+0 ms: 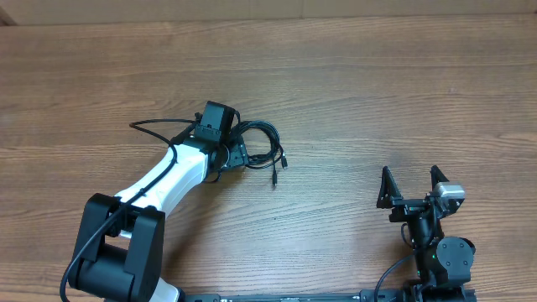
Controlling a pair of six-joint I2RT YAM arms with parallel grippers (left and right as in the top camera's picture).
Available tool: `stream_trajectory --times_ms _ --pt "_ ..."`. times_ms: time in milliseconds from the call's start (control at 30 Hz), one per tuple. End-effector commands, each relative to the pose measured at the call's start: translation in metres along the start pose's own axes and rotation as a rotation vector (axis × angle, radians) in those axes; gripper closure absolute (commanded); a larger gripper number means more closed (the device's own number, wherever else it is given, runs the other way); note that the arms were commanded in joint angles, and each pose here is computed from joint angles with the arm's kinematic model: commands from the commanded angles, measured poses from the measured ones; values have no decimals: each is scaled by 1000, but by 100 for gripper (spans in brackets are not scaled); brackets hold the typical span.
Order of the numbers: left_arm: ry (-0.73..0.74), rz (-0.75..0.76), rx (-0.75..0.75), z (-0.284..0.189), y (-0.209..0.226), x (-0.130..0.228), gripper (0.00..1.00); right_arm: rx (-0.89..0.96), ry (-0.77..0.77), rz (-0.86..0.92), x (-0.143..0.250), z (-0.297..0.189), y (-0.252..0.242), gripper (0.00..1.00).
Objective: Untangle cables
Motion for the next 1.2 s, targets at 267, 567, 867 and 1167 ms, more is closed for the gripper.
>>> stream_trajectory --times_ms 267,567,867,1167 --pt "-1 -7 0 2 -2 -1 24 -8 -3 -4 2 0 1 0" --pt "-6 -6 2 2 -2 -3 33 -8 -3 -4 2 0 1 0" --pt "-67 -9 2 2 -4 -15 32 -8 -3 -4 2 0 1 0" --pt "-187 -15 1 -1 -6 -41 37 -8 -3 -4 2 0 1 0"
Point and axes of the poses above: each gripper's point midway between its finger pads, its own z axis out along the fingers, its own y axis along the line the jaws close on, x = y × z, the point moved 2 cm from there along -z, back along the fingers, and after that the axes turned 3 degrees about z, right-handed, at the moved point
